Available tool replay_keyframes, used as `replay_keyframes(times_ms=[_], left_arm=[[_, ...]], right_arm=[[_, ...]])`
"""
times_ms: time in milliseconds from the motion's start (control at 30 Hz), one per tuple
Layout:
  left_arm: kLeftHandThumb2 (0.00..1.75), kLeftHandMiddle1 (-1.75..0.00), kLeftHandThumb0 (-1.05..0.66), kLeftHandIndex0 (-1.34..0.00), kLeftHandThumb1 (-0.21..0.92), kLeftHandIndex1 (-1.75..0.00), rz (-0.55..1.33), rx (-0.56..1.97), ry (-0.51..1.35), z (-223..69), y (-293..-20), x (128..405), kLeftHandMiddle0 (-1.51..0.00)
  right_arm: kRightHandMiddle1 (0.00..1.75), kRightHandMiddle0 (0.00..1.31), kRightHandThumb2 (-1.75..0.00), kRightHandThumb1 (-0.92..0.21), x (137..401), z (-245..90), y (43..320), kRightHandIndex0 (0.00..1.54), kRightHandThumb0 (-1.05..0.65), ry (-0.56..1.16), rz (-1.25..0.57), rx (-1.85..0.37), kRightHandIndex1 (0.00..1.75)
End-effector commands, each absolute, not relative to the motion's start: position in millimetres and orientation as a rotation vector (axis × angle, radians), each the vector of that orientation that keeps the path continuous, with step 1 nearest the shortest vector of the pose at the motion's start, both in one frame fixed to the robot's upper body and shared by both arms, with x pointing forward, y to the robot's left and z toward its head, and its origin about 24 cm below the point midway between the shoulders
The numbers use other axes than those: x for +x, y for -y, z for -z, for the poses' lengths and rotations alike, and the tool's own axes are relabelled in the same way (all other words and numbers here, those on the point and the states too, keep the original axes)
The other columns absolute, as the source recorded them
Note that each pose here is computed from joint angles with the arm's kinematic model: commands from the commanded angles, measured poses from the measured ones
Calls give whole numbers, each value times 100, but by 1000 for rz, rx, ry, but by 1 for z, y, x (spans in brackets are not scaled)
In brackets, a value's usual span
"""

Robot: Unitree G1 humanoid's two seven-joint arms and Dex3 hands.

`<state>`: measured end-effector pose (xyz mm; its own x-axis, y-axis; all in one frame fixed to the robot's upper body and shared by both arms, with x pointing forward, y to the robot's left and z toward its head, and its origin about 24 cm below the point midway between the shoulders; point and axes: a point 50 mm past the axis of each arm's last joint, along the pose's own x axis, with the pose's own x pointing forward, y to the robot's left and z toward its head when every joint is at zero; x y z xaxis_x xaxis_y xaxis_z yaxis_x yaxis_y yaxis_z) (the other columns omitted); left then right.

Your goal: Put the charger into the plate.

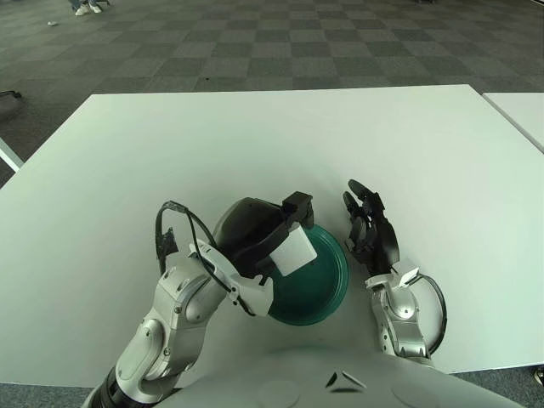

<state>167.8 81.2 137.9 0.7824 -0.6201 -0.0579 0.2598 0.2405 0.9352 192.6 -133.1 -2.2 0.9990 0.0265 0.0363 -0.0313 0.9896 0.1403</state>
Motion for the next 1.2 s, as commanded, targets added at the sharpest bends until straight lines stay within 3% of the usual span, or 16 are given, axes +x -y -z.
replay_keyframes(times_ms=[0, 733, 833, 867, 933, 1000, 1100, 1167], left_arm=[[167, -162, -1, -64, -3, -175, 637, 1228, 342, -138, -79, 168, -91], [164, -172, -1, -61, 3, -175, 615, 1211, 314, -137, -78, 170, -81], [160, -174, -1, -68, 3, -161, 595, 1196, 342, -138, -78, 171, -82], [154, -174, -1, -68, 6, -155, 588, 1195, 352, -138, -77, 171, -80], [144, -174, -1, -59, 18, -165, 576, 1201, 366, -139, -77, 171, -66], [120, -175, -1, -51, 36, -153, 566, 1214, 379, -138, -77, 171, -57], [91, -175, -27, -39, 60, -166, 556, 1241, 399, -138, -78, 172, -46], [73, -165, -55, -29, 75, -160, 548, 1279, 425, -138, -79, 172, -35]], right_arm=[[59, 0, -87, -92, 147, 69, 143, 20, -76, -332, 64, 207, 1], [64, 0, -84, -92, 146, 65, 142, 20, -74, -313, 73, 198, 1], [61, 0, -86, -92, 147, 64, 142, 20, -76, -310, 57, 160, 0], [60, 0, -87, -92, 148, 64, 142, 20, -77, -310, 53, 151, 0], [58, 0, -88, -92, 148, 64, 142, 20, -78, -309, 49, 143, 0], [55, 0, -90, -92, 148, 63, 142, 20, -79, -308, 47, 140, 0], [53, 0, -91, -92, 148, 63, 142, 20, -80, -305, 47, 143, 0], [51, 0, -92, -92, 148, 62, 142, 20, -80, -300, 48, 148, 0]])
